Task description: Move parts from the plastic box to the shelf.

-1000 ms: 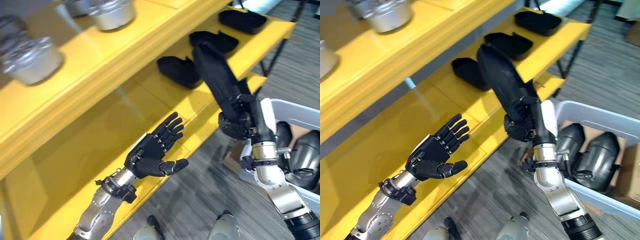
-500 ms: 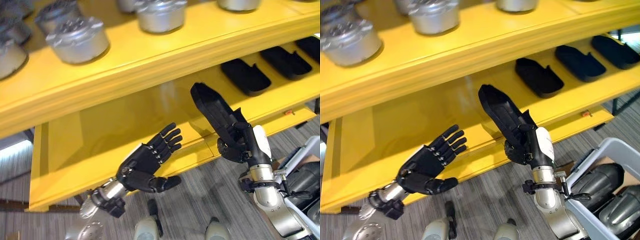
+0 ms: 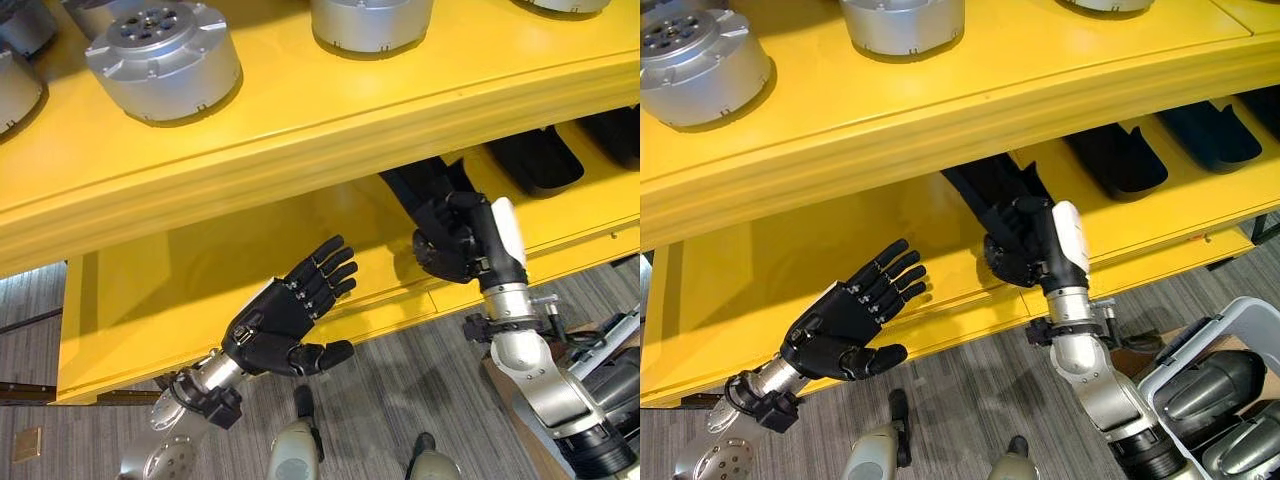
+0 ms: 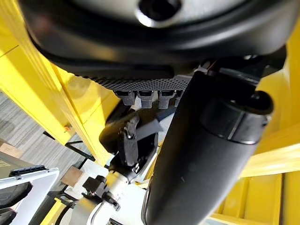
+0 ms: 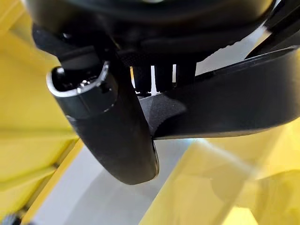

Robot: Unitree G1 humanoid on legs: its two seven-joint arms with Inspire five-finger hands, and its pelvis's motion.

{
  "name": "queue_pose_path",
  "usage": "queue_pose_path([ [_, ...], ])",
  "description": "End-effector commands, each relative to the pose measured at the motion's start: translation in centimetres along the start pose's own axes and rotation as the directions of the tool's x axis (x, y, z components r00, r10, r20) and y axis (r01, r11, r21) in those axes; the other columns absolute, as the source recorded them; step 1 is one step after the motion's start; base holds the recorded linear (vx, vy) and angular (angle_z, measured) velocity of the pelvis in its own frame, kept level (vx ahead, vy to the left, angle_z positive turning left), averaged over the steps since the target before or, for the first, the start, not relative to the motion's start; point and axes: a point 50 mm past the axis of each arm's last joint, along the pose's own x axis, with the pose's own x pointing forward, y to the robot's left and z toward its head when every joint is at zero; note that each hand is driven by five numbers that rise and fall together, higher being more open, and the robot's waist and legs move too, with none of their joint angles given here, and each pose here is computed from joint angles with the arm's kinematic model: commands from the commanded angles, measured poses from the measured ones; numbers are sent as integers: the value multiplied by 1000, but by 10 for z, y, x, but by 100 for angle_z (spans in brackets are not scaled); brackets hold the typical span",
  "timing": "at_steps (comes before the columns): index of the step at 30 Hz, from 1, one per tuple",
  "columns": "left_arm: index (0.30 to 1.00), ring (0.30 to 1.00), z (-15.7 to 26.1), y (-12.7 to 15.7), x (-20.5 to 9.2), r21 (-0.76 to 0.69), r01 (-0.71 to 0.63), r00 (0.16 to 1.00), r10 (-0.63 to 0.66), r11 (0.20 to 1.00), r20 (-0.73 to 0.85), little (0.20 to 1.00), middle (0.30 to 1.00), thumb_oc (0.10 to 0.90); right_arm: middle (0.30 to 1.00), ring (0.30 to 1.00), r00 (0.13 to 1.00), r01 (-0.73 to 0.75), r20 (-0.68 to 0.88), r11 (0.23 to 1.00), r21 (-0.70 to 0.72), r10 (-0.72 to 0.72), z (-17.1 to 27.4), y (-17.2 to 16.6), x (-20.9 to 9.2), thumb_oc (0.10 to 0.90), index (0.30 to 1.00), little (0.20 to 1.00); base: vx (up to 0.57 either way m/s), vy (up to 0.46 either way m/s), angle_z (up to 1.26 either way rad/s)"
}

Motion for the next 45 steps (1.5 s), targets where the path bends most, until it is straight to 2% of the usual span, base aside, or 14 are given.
queue_pose_path([
  [1,1000,1000,29,-16,25,35,135,970,-139,990,199,1000,1000,900,300,300,951,155,271,988,7,-151,57,-30,50,400,300,300,-3,14,6],
  [5,1000,1000,28,-16,27,18,132,971,-133,991,197,1000,1000,900,300,300,963,150,232,988,-31,-139,56,-29,67,400,300,300,-5,13,8],
  [7,1000,1000,28,-14,27,3,114,972,-113,993,205,1000,1000,900,300,300,985,102,137,994,45,-107,50,-23,78,400,300,300,-16,11,9],
  [11,1000,1000,26,-13,30,-21,97,972,-90,995,217,1000,1000,900,300,300,993,94,54,988,124,-101,40,-9,84,400,300,300,-62,-55,11],
  [16,1000,1000,13,-15,31,-25,113,984,-108,993,140,1000,1000,900,300,300,997,75,-30,973,220,-70,30,9,88,400,300,300,-14,-140,18],
  [21,1000,1000,5,-11,22,-88,10,991,2,996,135,1000,1000,900,300,300,983,127,-165,954,273,-84,12,11,87,400,300,300,42,-146,20],
  [23,1000,1000,3,-11,18,-111,9,992,5,994,126,1000,1000,900,300,300,971,154,-218,952,265,-96,4,11,86,400,300,300,50,-164,38],
  [25,1000,1000,-3,-16,18,-94,116,989,-105,989,106,1000,1000,900,300,300,955,181,-276,954,240,-112,-3,10,87,400,300,300,-36,-86,68],
  [26,1000,1000,-6,-21,20,-62,182,981,-176,981,86,1000,1000,900,300,300,948,170,-310,941,292,-75,-5,13,89,400,300,300,-134,17,152],
  [29,1000,1000,-5,-21,21,-84,164,981,-154,983,115,1000,1000,900,300,300,949,156,-311,935,318,-52,-9,15,95,400,300,300,-97,57,82],
  [34,1000,1000,-7,-19,31,-78,151,984,-142,986,105,1000,1000,900,300,300,946,133,-324,899,417,10,-5,23,100,400,300,300,-25,200,-40],
  [37,1000,1000,-7,-21,41,-30,185,980,-183,982,77,1000,1000,900,300,300,930,120,-354,827,549,100,-9,27,108,400,300,300,-18,211,0],
  [45,1000,1000,-10,-21,39,-82,128,988,-121,988,92,1000,1000,900,300,300,908,201,-416,836,510,36,-20,13,114,400,300,300,32,140,-2],
])
